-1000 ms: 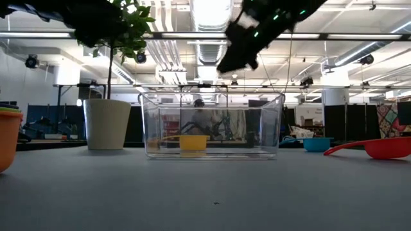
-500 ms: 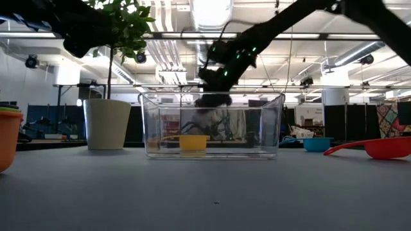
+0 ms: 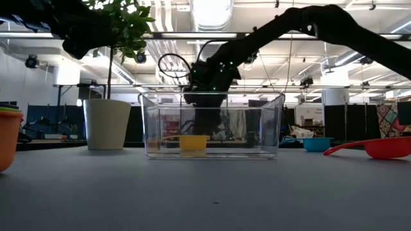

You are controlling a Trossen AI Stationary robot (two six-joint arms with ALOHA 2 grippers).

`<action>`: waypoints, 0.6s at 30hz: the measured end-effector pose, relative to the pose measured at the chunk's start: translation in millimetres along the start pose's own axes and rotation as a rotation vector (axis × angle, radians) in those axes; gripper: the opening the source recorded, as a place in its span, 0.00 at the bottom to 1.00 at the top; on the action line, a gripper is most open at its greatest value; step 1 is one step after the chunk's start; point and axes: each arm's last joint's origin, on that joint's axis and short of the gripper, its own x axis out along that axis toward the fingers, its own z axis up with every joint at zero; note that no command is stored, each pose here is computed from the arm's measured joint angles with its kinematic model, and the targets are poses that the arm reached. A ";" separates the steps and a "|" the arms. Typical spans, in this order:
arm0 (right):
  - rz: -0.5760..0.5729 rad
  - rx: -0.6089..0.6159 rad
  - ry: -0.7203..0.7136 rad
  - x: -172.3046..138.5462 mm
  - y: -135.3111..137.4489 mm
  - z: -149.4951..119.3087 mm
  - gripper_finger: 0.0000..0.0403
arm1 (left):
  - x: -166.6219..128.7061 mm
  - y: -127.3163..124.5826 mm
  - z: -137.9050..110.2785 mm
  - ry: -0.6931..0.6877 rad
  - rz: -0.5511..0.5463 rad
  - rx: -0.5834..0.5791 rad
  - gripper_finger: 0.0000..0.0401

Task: Nest measuring cups in basket
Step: Stack the yellow measuring cup on top of the violet measuring cup

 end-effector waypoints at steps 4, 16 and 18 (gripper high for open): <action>0.000 0.013 0.036 12.7 -5.0 -4.8 0.32 | -0.1 0.0 0.0 0.000 -0.002 -0.004 0.57; -0.059 -0.001 0.038 10.0 -6.1 -3.2 0.09 | 0.8 -0.3 -0.3 0.005 -0.001 -0.002 0.57; -0.062 -0.001 0.027 5.9 -4.5 -1.4 0.04 | 0.8 -0.3 -0.3 0.005 0.000 -0.003 0.57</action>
